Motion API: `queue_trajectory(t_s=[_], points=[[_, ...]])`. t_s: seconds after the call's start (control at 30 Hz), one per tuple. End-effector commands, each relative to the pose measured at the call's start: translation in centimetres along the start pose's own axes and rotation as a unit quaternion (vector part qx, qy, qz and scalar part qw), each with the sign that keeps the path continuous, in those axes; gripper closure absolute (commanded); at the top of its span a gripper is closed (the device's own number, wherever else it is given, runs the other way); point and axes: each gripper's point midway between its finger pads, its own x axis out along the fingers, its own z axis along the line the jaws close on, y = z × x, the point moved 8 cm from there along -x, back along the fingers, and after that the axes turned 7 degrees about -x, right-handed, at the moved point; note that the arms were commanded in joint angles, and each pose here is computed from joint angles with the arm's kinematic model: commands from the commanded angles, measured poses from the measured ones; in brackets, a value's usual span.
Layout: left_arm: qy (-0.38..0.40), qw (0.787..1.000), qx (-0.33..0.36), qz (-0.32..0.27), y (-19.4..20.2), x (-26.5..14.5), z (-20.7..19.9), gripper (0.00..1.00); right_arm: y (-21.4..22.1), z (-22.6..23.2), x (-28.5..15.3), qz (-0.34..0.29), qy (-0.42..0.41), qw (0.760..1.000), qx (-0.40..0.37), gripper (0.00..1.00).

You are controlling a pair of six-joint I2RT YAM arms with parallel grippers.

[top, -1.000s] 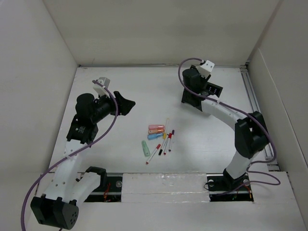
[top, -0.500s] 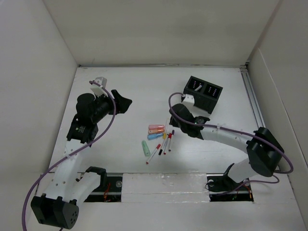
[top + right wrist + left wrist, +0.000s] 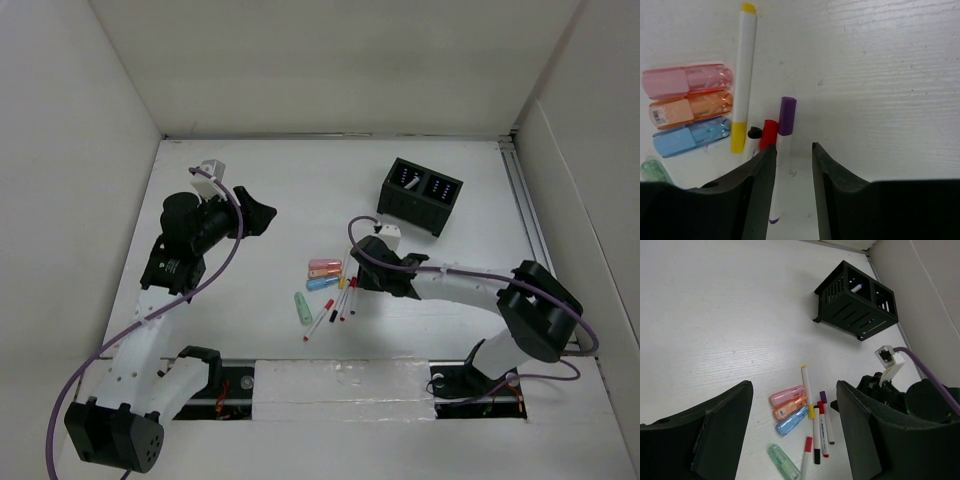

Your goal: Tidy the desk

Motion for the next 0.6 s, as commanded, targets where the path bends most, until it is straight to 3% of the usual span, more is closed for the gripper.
queue_trajectory(t_s=[0.0, 0.27, 0.37, 0.57], points=[[0.023, 0.999, 0.014, -0.024, -1.13, -0.38, -1.12, 0.37, -0.03, 1.25, 0.49, 0.007, -0.018, 1.000, 0.004, 0.60], [0.028, 0.999, 0.015, -0.019, -0.96, -0.38, -1.16, 0.37, -0.31, 2.09, 0.78, 0.007, -0.038, 0.999, 0.002, 0.60], [0.029, 0.999, 0.016, -0.022, -0.96, -0.39, -1.15, 0.37, -0.41, 1.85, 0.71, 0.004, -0.027, 1.000, 0.003, 0.65], [0.034, 0.999, 0.017, -0.020, -1.00, -0.44, -1.28, 0.37, -0.40, 1.62, 1.27, 0.001, -0.004, 1.000, -0.002, 0.65]])
